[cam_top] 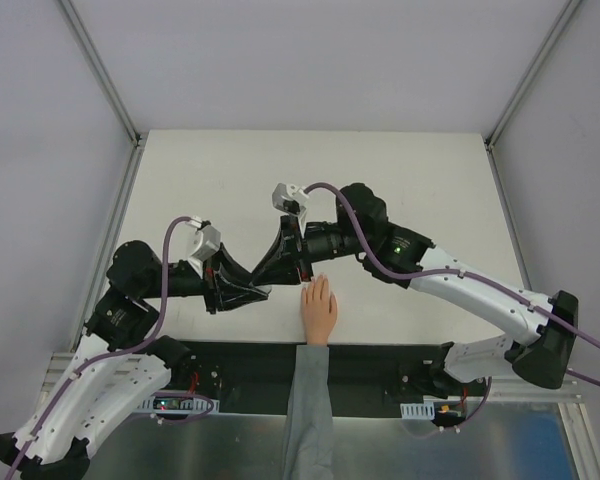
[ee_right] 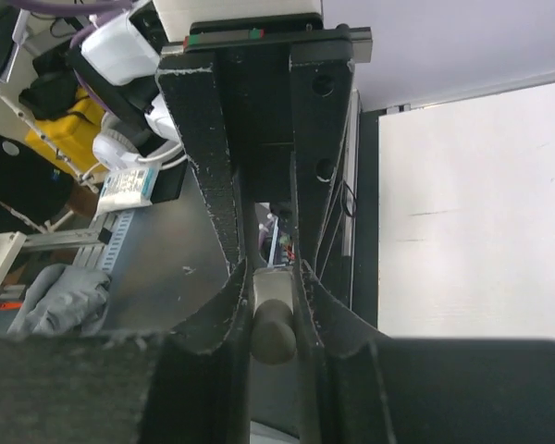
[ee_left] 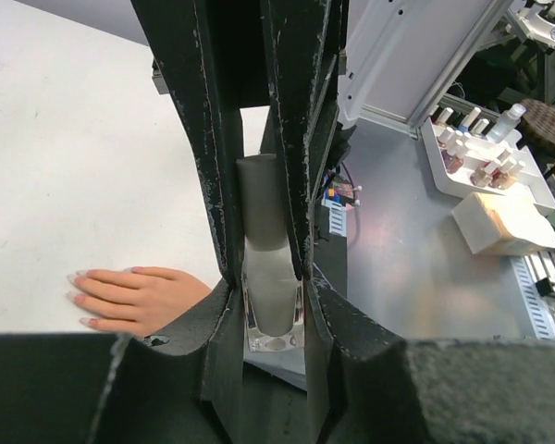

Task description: Paint the nails

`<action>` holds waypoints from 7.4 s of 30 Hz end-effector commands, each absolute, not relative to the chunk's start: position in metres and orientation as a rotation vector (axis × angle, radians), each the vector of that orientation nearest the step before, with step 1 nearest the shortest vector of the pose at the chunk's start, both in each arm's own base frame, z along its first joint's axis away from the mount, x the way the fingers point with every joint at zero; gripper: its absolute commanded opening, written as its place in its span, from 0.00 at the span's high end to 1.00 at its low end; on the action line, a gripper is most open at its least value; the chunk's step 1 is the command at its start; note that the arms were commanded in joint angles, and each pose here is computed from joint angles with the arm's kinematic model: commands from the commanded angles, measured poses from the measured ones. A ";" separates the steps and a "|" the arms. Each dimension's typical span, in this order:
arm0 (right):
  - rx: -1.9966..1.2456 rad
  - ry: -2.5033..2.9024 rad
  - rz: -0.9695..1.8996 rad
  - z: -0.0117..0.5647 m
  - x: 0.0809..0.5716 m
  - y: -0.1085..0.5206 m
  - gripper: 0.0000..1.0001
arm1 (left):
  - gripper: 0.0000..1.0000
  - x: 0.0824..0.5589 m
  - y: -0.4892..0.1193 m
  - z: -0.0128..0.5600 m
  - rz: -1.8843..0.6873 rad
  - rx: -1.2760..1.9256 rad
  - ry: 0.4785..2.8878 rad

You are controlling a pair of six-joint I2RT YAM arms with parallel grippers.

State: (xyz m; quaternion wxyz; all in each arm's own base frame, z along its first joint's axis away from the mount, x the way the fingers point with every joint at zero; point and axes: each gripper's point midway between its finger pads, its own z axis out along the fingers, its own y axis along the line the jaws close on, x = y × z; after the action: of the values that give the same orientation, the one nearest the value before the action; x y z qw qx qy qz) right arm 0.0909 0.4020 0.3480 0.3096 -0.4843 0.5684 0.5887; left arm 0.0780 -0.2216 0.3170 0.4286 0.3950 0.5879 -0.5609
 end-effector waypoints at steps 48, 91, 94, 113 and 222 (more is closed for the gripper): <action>-1.220 1.448 1.617 0.387 0.074 0.408 0.56 | 1.00 0.077 -0.208 0.338 -1.251 0.910 1.269; -1.403 1.275 1.759 0.377 0.046 0.396 1.00 | 1.00 0.045 -0.217 0.319 -1.465 1.110 1.269; -1.293 1.344 1.709 0.379 0.062 0.399 1.00 | 1.00 0.065 -0.217 0.320 -1.373 1.004 1.293; -0.694 1.909 1.153 0.363 0.135 0.406 0.41 | 1.00 0.135 -0.186 0.317 -0.959 0.656 1.399; -0.602 1.913 1.251 0.364 0.156 0.443 0.75 | 1.00 0.142 -0.178 0.314 -0.907 0.610 1.421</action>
State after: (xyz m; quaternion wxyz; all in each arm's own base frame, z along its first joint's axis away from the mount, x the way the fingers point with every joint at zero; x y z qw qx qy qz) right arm 0.1530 0.4387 0.3353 0.3589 -0.2591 0.7610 0.4742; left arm 0.1381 -0.1785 0.3044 0.6045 0.2686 0.6350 -0.3990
